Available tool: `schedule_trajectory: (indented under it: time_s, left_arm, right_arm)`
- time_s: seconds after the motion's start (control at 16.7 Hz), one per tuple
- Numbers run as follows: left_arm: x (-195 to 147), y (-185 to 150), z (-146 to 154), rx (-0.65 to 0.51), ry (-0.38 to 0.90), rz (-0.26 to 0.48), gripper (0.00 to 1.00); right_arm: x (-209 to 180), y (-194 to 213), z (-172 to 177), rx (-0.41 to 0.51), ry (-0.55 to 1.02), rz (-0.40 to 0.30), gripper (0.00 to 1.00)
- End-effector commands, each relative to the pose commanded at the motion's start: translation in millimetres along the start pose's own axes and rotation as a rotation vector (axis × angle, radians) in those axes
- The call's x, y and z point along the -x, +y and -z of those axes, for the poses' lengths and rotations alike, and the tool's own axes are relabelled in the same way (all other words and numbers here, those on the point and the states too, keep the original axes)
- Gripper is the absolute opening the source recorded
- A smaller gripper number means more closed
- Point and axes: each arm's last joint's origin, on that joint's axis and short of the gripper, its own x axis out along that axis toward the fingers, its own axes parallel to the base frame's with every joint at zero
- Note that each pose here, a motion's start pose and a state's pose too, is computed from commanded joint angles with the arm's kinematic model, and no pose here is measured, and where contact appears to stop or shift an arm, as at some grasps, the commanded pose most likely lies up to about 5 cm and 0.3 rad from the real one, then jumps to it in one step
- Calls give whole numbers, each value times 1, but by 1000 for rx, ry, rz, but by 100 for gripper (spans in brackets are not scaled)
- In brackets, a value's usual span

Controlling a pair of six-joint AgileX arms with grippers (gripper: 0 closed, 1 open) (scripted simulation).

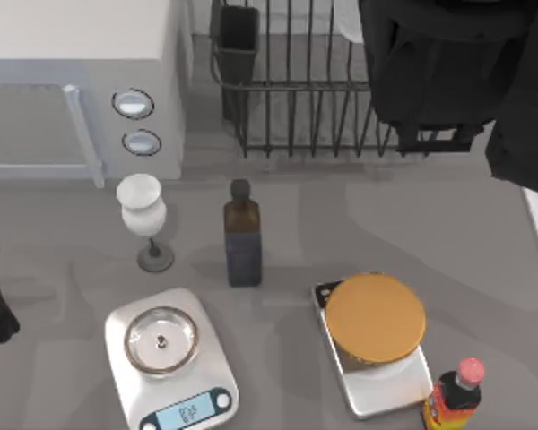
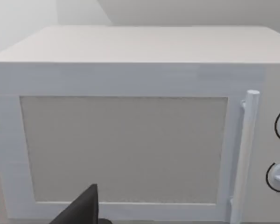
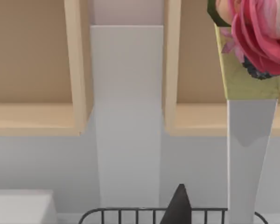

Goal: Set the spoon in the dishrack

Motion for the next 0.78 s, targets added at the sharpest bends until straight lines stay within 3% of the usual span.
schedule_trajectory:
  time_s: [0.36, 0.6, 0.78]
  left_arm:
    - [0, 0, 0, 0, 0, 0, 100]
    - [0, 0, 0, 0, 0, 0, 100]
    - [0, 0, 0, 0, 0, 0, 100]
  right_arm:
    - [-95, 29, 84, -14, -8, -7, 0]
    - [-162, 11, 155, -21, -17, -2, 0]
    - [-186, -5, 188, -6, -5, 1, 0]
